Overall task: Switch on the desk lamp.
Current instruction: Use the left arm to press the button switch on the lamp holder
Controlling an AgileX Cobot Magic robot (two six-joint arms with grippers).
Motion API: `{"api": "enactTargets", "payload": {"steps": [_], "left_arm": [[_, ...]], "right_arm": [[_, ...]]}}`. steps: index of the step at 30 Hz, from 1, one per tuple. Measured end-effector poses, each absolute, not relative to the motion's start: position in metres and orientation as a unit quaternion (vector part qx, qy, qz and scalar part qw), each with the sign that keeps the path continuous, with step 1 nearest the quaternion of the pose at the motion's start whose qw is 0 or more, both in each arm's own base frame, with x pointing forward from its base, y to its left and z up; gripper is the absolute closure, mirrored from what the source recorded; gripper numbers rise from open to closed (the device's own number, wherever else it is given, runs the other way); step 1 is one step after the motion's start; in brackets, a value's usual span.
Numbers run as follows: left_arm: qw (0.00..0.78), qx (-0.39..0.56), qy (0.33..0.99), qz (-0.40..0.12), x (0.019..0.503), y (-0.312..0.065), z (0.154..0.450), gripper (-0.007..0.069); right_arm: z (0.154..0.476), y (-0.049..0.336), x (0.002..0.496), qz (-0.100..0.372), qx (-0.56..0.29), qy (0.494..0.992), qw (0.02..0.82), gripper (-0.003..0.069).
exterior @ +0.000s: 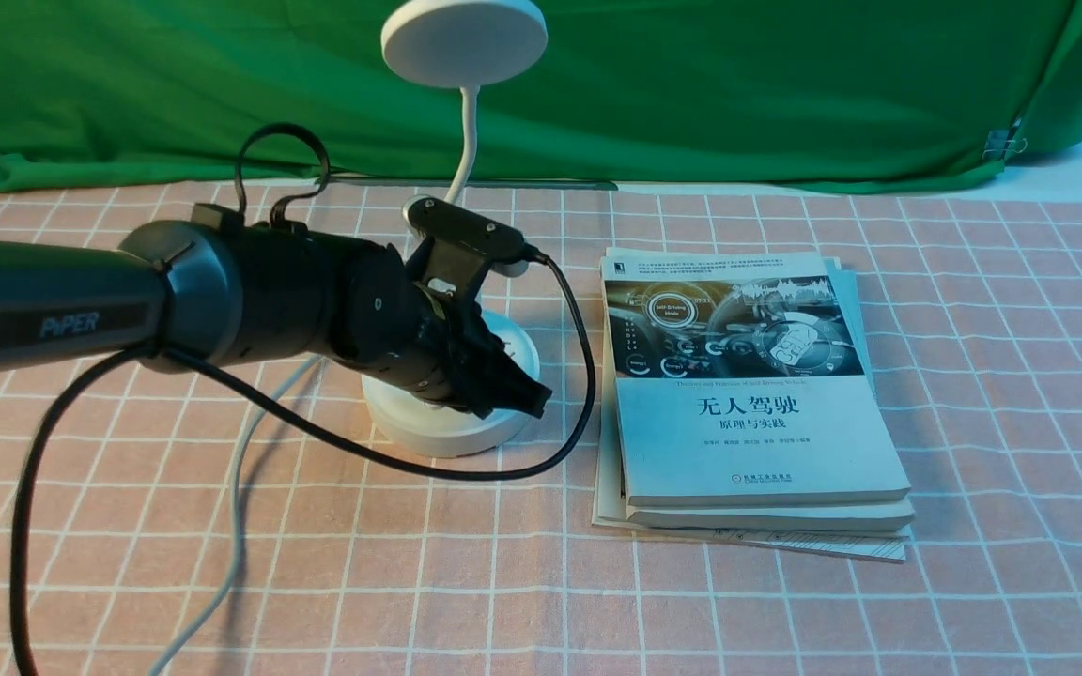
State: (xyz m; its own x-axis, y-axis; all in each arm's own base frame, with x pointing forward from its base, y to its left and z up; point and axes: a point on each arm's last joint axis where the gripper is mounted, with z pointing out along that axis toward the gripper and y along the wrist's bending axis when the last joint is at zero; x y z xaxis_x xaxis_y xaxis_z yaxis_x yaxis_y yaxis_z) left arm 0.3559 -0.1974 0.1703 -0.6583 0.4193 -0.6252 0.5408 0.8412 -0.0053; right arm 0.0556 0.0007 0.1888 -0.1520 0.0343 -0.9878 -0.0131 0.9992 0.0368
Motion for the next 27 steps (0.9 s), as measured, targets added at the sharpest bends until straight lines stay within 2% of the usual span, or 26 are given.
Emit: {"api": "enactTargets", "payload": {"steps": [15, 27], "left_arm": [[0.337, 0.261, 0.899, -0.100, 0.356, -0.197, 0.182, 0.0604], [0.332, 0.260, 0.902, -0.097, 0.356, -0.197, 0.173, 0.0604]], "right_arm": [[0.189, 0.001, 0.056, 0.018, 0.007, 0.759, 0.651, 0.0421], [0.189, 0.001, 0.056, 0.018, 0.007, 0.759, 0.651, 0.0421]]}}
